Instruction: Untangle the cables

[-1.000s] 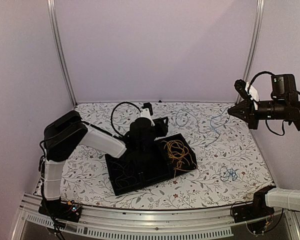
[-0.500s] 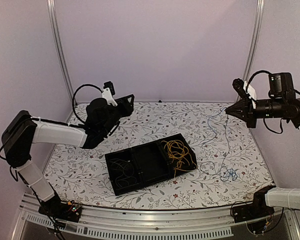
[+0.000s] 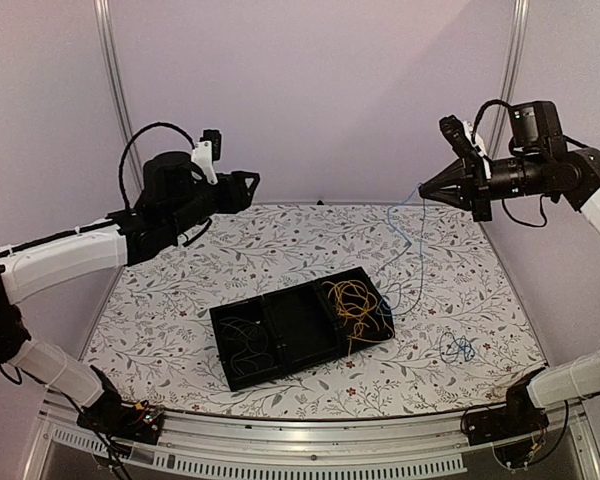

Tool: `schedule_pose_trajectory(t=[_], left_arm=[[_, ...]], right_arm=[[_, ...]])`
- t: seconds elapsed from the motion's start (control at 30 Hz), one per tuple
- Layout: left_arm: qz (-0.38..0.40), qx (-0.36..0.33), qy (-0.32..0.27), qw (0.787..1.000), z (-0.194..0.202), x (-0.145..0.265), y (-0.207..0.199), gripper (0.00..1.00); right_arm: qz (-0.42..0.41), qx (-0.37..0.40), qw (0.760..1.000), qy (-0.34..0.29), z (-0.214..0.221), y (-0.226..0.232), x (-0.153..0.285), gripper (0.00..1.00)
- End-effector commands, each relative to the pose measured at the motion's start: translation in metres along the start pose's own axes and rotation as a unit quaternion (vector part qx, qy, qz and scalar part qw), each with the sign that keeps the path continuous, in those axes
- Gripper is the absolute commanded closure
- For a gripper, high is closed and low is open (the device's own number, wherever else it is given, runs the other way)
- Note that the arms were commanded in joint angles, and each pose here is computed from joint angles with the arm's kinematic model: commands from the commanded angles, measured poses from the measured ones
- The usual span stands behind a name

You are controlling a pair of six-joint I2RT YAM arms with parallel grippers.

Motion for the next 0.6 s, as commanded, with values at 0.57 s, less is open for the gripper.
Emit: schedule_pose_trajectory(t=[0.57], left_arm=[[-0.102,-0.017,0.016,0.994,-0.020,0.043,0.116,0.36]], right_arm=[[-0.159,0.011,0.986,0.039,-0.034,0.016,-0.127,1.00]])
Point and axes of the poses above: each gripper's point midway between its finger pads, its own x axis back along the fingers, its own y axis along the line the jaws close on, z = x × y, the point moved 5 cm from there along x, back along the fingers, and after that the axes turned 4 degrees about -x, right-handed, at the moved point
